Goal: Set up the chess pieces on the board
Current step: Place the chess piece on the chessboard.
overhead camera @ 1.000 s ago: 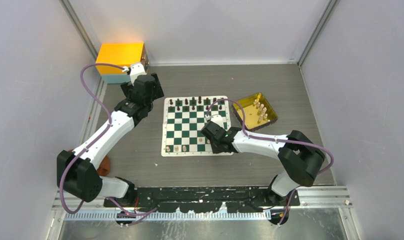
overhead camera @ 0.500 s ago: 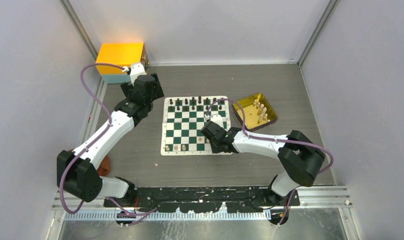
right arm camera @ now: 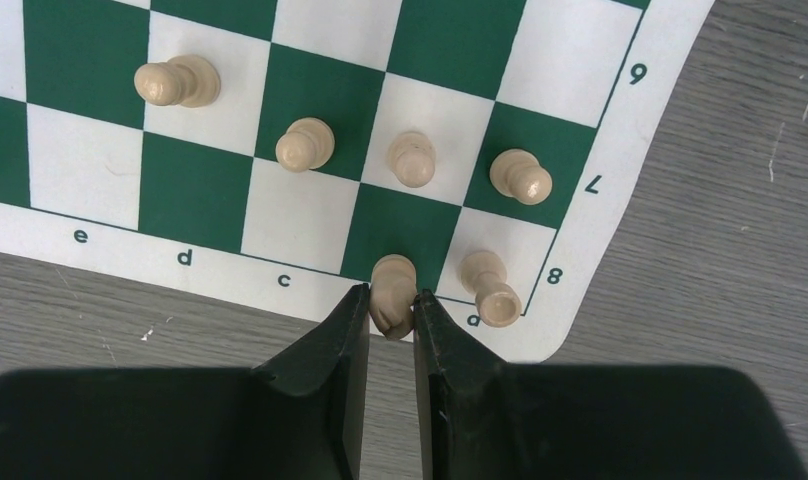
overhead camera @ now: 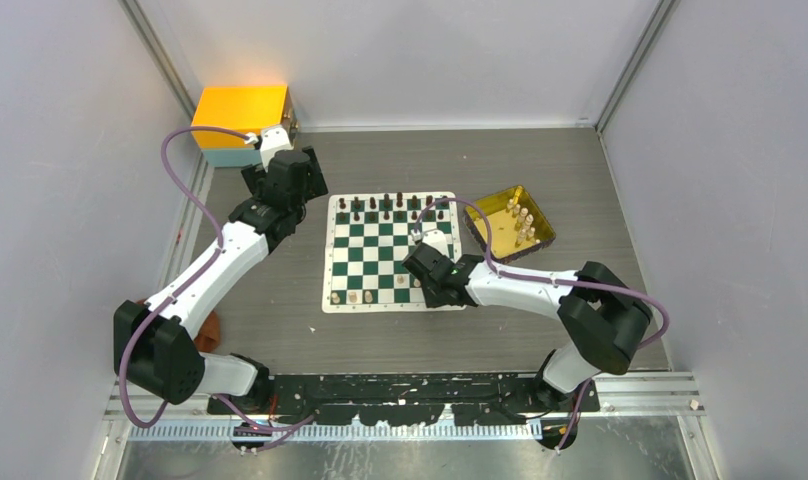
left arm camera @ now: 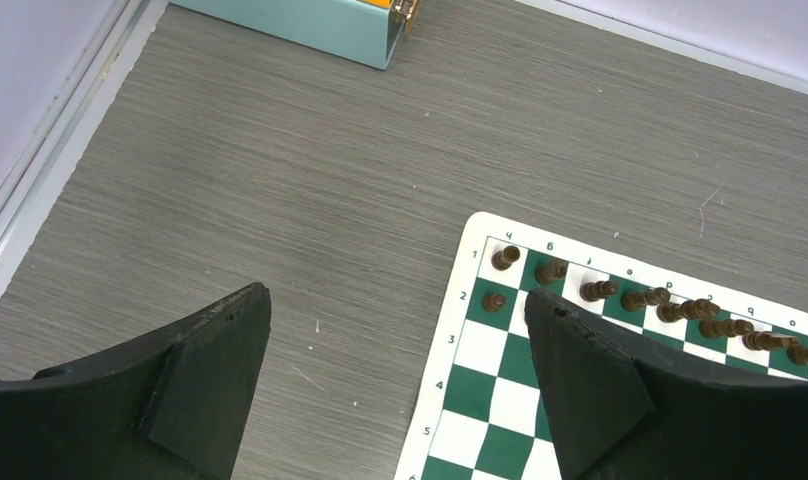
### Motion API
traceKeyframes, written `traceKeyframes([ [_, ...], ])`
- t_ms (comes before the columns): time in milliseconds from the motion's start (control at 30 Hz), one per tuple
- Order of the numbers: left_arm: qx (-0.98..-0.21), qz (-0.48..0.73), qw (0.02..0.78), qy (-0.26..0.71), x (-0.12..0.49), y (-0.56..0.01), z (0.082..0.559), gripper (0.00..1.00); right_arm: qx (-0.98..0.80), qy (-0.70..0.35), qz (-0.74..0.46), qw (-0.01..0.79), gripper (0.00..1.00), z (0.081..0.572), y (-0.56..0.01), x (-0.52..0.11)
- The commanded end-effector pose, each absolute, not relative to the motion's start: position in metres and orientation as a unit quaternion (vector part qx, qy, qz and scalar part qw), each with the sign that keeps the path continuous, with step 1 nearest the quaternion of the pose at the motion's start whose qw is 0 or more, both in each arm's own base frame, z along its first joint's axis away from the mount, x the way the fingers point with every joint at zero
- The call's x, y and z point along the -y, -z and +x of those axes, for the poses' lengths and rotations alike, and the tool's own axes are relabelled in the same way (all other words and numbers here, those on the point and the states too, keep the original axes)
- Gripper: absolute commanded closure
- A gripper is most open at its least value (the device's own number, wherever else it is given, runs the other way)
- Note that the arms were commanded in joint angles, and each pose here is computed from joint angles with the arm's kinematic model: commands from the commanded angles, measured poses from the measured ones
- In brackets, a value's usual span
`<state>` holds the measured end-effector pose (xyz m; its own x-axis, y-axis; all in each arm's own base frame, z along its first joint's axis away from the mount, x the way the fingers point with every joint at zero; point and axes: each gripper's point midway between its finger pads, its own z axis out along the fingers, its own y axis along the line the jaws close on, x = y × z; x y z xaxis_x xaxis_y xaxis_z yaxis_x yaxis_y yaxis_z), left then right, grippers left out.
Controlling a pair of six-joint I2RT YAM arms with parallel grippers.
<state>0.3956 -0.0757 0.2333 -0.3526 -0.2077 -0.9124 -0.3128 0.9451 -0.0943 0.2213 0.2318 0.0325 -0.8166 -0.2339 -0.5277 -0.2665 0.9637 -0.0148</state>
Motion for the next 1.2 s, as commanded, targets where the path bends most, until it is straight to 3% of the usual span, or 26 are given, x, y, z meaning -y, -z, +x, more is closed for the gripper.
traceKeyframes([
  [0, -0.808, -0.167, 0.564, -0.034, 0.077, -0.249, 0.397, 0.02, -0.956, -0.023, -0.129, 0.263, 1.0, 0.211, -0.037, -0.223],
  [1167, -0.809, -0.165, 0.563, -0.039, 0.079, -0.245, 0.402, 0.02, -0.946, -0.048, -0.15, 0.285, 1.0, 0.231, -0.063, -0.251],
])
